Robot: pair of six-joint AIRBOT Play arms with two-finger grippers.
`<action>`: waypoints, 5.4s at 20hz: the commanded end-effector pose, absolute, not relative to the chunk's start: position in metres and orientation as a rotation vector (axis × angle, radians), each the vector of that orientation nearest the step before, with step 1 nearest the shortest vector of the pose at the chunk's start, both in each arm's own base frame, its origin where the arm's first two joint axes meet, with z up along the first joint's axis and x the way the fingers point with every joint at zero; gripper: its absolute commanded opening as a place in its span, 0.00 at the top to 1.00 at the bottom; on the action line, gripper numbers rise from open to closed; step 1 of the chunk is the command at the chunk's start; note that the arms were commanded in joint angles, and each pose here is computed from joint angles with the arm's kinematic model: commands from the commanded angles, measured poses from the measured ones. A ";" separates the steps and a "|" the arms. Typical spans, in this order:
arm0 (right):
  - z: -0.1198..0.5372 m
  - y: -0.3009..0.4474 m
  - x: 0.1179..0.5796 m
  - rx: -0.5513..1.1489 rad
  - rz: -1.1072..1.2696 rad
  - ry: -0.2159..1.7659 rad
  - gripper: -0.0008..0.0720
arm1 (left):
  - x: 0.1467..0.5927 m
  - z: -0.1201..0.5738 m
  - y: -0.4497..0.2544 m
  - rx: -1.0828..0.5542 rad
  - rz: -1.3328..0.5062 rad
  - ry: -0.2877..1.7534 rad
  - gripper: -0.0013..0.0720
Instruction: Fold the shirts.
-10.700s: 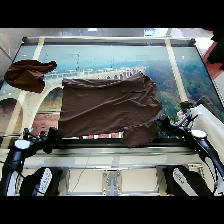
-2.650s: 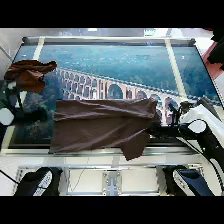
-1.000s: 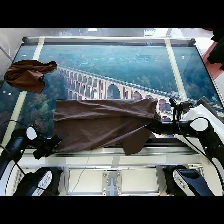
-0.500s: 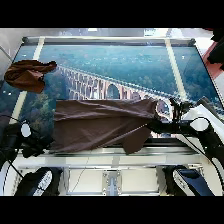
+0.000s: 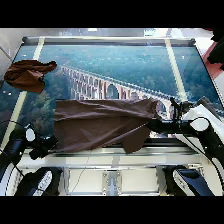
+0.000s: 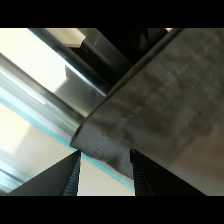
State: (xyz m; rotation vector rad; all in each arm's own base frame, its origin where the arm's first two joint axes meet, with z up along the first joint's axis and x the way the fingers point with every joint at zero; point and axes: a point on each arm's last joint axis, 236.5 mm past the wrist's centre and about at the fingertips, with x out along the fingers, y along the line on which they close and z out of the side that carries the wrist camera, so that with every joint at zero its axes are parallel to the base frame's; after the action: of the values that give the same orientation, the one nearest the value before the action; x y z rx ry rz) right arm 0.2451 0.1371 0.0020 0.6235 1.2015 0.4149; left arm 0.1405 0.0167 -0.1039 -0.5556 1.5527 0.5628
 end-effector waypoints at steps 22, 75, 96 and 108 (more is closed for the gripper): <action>0.041 0.138 0.256 0.601 0.444 1.138 0.95 | 0.274 -0.001 0.015 -0.511 0.302 1.206 0.96; -0.080 0.030 0.399 0.831 0.289 1.335 0.10 | 0.462 0.141 -0.247 0.094 -0.769 0.526 0.31; -0.076 0.109 0.413 0.917 0.587 1.271 0.95 | 0.455 0.108 -0.268 0.017 -0.744 0.651 0.81; 0.046 0.127 0.420 0.697 0.658 1.160 0.95 | 0.393 -0.086 -0.287 -0.126 -0.694 1.316 0.96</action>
State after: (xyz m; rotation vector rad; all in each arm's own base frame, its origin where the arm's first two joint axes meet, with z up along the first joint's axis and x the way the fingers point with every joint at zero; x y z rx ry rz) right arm 0.4201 0.1204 0.0198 0.7881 1.1488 0.6717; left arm 0.4159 -0.2798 -0.0463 -0.1240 1.1760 -0.6995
